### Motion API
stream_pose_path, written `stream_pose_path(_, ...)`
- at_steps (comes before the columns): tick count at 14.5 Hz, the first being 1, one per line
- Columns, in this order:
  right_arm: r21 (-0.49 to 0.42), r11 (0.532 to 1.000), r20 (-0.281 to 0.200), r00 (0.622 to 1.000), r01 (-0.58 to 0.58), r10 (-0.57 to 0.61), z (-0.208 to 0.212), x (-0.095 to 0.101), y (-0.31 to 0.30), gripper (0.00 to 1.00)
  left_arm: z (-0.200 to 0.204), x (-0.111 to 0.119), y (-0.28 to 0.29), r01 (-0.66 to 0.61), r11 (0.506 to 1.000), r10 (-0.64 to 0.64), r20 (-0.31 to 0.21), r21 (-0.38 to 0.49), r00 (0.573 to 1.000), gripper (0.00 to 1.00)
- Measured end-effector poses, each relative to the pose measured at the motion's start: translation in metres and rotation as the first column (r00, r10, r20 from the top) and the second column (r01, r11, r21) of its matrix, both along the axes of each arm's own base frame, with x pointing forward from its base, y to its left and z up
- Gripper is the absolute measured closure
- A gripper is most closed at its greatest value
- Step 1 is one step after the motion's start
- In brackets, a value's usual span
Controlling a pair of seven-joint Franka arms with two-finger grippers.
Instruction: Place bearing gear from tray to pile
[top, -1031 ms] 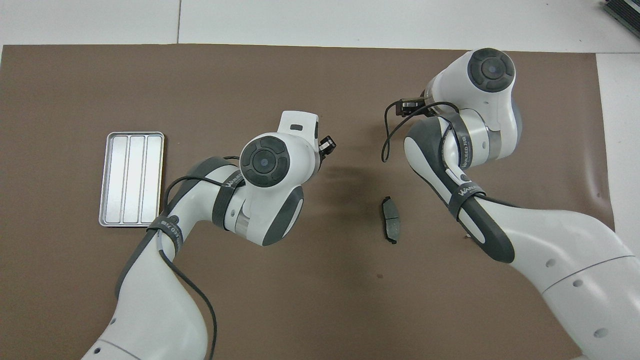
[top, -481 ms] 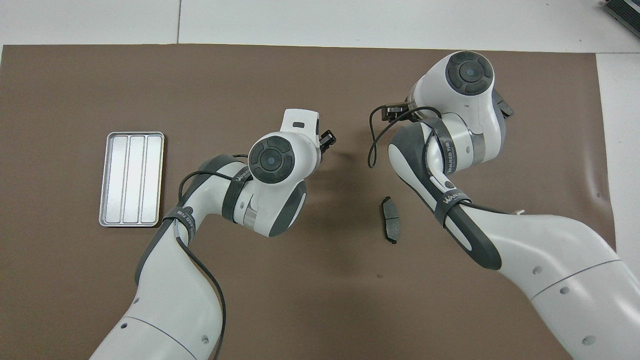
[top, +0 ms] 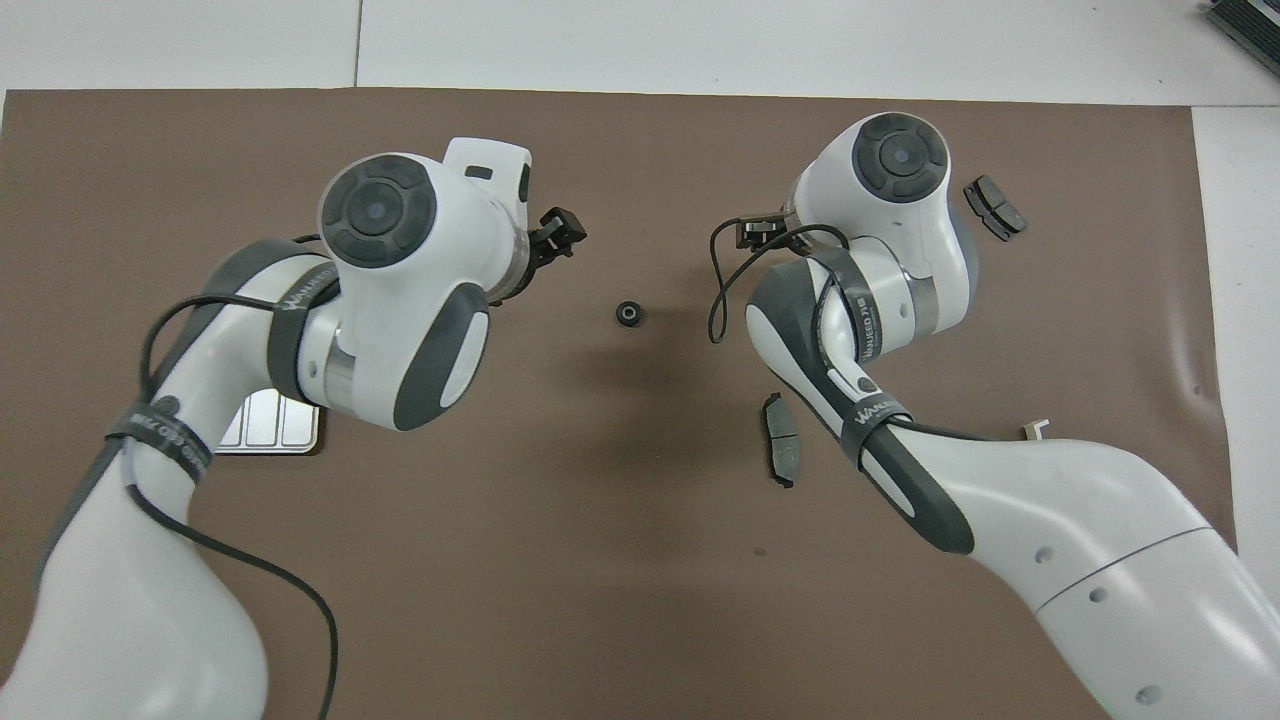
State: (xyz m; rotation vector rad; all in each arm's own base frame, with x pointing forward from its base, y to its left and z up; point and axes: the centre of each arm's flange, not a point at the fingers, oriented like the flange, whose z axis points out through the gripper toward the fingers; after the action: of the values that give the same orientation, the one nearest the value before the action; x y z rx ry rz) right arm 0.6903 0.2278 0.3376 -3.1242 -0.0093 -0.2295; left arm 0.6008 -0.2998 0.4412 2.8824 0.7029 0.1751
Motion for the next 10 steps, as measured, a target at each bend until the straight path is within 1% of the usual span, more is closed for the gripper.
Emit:
stream_pose_path(3,0.014,0.999,0.006,0.999,-0.032,0.032,0.001,-0.027,0.07,0.19,0.031,0.008,0.072,0.177,0.983,-0.175,-0.041,0.04,0.984,0.0)
stream_pose_path(6,0.04,0.997,0.039,0.997,-0.063,0.061,0.0,-0.05,0.125,0.19,0.047,0.015,0.143,0.319,0.946,-0.315,-0.073,0.055,0.946,0.0)
stream_pose_path(8,0.056,0.996,0.063,0.995,-0.075,0.071,-0.01,-0.059,0.147,0.19,0.051,0.018,0.194,0.386,0.921,-0.38,-0.094,0.055,0.92,0.0)
stream_pose_path(10,0.059,0.995,0.08,0.994,-0.083,0.079,-0.021,-0.059,0.152,0.19,0.057,0.019,0.242,0.434,0.899,-0.428,-0.09,0.057,0.899,0.0)
